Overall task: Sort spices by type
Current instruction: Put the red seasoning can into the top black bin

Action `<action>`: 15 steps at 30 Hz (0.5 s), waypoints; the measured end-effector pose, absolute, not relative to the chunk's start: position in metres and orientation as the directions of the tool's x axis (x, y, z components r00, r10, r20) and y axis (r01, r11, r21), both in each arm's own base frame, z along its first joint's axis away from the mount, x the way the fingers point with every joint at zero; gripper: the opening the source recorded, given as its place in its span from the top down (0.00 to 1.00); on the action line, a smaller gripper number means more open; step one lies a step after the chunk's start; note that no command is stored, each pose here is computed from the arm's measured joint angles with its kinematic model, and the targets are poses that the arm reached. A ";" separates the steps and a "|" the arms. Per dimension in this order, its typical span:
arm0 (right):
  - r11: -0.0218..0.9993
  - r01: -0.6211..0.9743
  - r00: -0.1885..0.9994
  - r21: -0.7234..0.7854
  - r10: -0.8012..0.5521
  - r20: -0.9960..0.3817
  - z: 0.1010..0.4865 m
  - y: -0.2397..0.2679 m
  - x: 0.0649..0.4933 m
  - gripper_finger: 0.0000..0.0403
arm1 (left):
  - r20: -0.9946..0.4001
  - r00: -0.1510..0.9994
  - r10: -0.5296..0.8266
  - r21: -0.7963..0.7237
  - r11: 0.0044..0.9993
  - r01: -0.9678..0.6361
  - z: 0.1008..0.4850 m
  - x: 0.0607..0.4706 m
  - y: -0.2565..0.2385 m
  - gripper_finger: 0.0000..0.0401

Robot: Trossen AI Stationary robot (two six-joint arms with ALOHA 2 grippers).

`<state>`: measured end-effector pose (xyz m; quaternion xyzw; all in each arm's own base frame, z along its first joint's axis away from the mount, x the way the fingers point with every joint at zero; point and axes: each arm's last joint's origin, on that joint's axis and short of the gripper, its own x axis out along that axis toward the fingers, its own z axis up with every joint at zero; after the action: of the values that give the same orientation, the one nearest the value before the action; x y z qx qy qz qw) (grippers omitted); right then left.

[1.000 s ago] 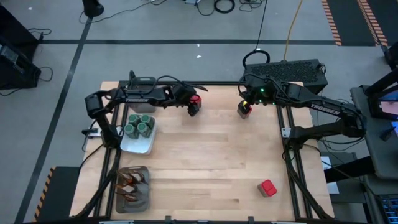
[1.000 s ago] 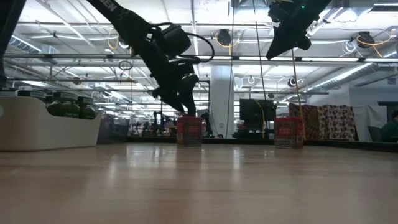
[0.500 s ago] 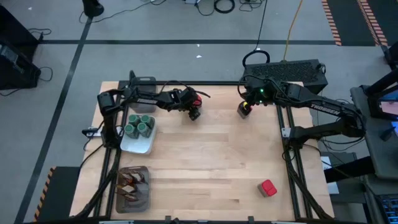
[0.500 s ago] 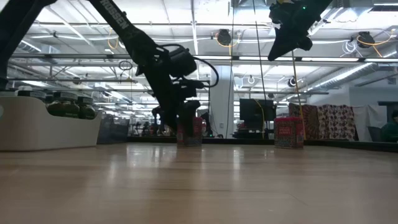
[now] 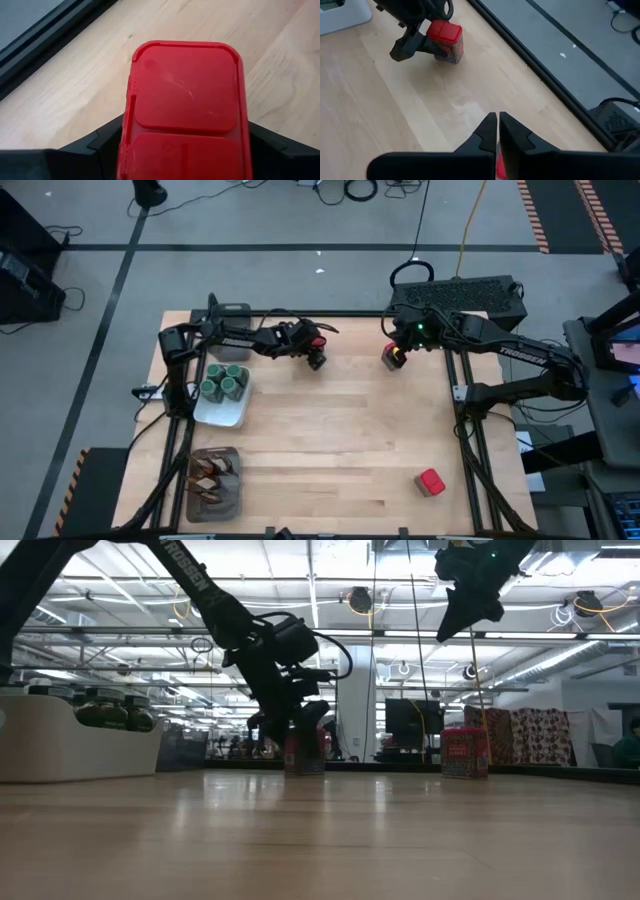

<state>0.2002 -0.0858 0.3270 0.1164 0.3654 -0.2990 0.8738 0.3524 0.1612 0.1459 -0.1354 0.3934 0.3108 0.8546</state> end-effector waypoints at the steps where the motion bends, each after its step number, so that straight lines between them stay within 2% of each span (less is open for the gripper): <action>1: 0.798 0.602 0.559 -0.020 -0.439 -0.704 0.327 -0.086 0.201 1.00 | -0.755 0.499 0.426 0.013 0.770 -0.638 0.146 0.353 0.161 0.29; 5: 0.806 0.591 0.560 -0.033 -0.440 -0.702 0.328 -0.086 0.201 1.00 | -0.753 0.501 0.426 0.011 0.770 -0.638 0.146 0.353 0.161 0.33; 10: 0.821 0.567 0.559 -0.062 -0.439 -0.703 0.328 -0.086 0.201 1.00 | -0.753 0.505 0.422 0.011 0.775 -0.632 0.146 0.354 0.158 0.49; 15: 0.827 0.557 0.549 -0.075 -0.436 -0.713 0.326 -0.086 0.200 1.00 | -0.745 0.541 0.389 -0.039 0.785 -0.619 0.158 0.354 0.151 0.50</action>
<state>0.1997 -0.0856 0.3265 0.0800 0.3808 -0.2832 0.8766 0.3539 0.1513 0.1583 -0.1507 0.3802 0.2914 0.8648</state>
